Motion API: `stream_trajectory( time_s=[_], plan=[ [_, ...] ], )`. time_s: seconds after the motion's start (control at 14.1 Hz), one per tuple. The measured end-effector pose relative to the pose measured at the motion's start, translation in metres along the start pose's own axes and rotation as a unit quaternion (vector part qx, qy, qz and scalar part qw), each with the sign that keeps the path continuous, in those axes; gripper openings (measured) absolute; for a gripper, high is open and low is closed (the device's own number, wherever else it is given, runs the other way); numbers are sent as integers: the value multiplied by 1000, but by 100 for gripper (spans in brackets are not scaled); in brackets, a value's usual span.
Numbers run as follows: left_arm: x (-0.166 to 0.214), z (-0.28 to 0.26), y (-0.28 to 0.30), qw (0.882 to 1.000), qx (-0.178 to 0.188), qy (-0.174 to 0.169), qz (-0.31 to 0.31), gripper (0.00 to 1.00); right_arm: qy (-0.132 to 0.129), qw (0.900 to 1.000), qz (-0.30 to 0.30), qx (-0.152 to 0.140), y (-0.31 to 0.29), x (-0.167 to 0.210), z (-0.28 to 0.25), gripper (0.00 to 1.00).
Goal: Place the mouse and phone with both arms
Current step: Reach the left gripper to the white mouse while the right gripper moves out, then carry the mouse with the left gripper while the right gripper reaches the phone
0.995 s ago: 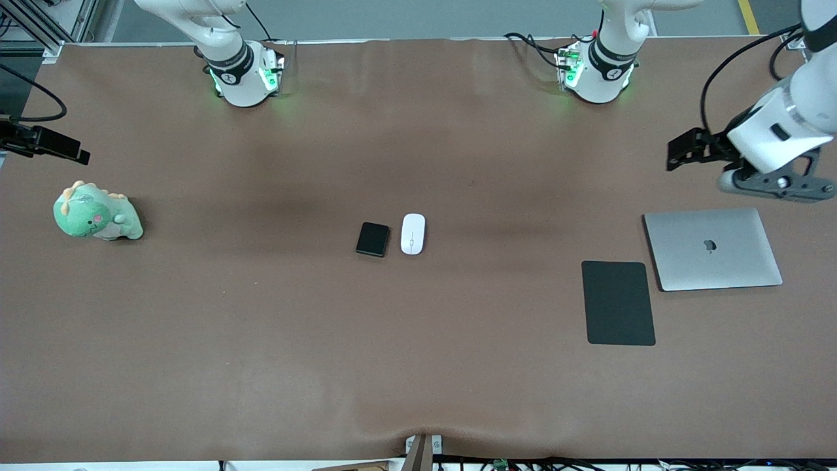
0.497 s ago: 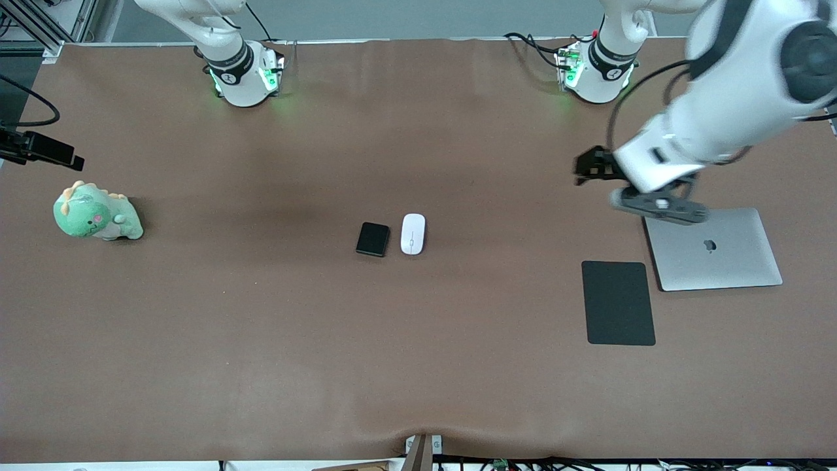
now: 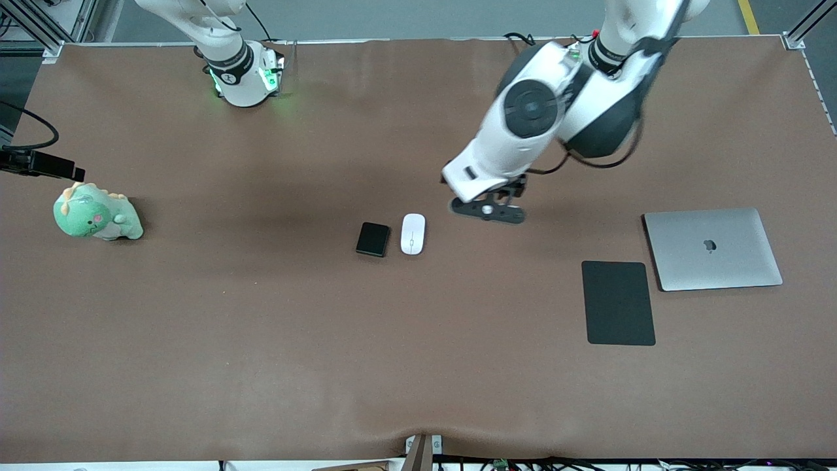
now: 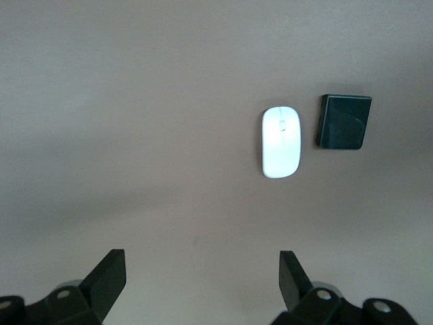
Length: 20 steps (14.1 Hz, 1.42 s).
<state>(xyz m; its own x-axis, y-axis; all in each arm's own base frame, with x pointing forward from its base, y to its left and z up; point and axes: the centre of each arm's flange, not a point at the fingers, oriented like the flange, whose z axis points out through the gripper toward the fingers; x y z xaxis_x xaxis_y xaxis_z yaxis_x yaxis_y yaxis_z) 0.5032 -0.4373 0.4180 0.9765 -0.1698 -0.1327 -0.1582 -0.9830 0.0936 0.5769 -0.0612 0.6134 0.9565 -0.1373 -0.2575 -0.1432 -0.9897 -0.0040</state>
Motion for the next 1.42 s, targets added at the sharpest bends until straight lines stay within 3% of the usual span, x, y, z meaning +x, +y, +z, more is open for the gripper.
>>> stream_trajectory(
  time_s=[0.28, 0.5, 0.71, 0.99, 1.42],
  plan=[
    [-7, 99, 65, 998, 42, 36, -22, 100, -26, 1000, 10, 0, 10, 8, 17, 100],
    [-8, 157, 85, 998, 37, 42, -23, 100, -49, 999, 5, 2, 3, 32, 52, 100],
    [-2, 194, 89, 998, 26, 50, -21, 100, -49, 999, -8, 4, -14, 43, 64, 100],
    [-4, 219, 92, 998, 32, 43, -17, 100, -34, 999, -2, 40, -53, 52, 80, 100],
    [3, 237, 96, 998, 30, 60, -14, 100, -29, 998, -32, 42, -107, 61, 148, 100]
  ],
)
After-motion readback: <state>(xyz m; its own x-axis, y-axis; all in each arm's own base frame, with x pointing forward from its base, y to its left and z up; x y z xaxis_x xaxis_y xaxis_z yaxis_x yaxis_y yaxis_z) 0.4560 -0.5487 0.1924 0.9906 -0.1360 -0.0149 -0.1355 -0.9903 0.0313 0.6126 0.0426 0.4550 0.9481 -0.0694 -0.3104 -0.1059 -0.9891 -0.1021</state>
